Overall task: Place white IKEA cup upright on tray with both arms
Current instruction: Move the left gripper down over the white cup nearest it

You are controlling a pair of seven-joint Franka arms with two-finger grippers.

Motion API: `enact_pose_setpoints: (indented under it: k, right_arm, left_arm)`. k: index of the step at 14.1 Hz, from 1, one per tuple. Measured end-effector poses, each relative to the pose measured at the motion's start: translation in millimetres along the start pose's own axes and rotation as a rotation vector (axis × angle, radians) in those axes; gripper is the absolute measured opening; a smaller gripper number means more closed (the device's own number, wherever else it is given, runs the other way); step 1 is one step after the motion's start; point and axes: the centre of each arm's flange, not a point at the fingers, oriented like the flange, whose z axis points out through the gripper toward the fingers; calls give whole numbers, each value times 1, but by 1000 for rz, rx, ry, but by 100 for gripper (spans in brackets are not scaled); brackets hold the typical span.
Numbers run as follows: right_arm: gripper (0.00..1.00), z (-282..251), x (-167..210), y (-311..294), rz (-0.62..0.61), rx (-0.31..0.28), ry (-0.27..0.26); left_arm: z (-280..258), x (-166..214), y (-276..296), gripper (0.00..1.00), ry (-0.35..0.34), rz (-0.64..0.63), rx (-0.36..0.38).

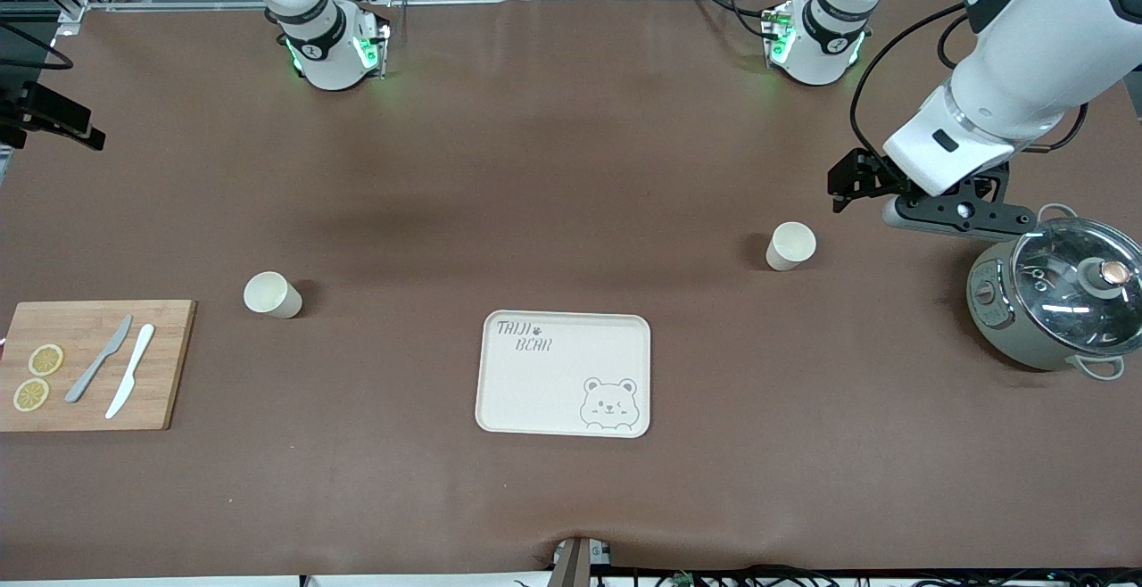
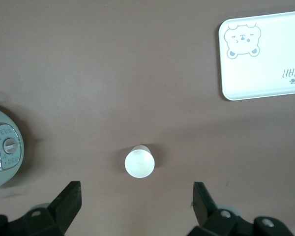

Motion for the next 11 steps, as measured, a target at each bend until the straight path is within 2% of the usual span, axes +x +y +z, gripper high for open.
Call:
enact_pose_setpoints:
  k: [7,11]
  right_arm:
    - [100,2,2,1,2,-1,-4]
    - [100,3,2,1,2,-2,-7]
  left_arm:
    - [-2,1,-2,100,4,-2,1]
    - [17,4,-1,100,4,0,0]
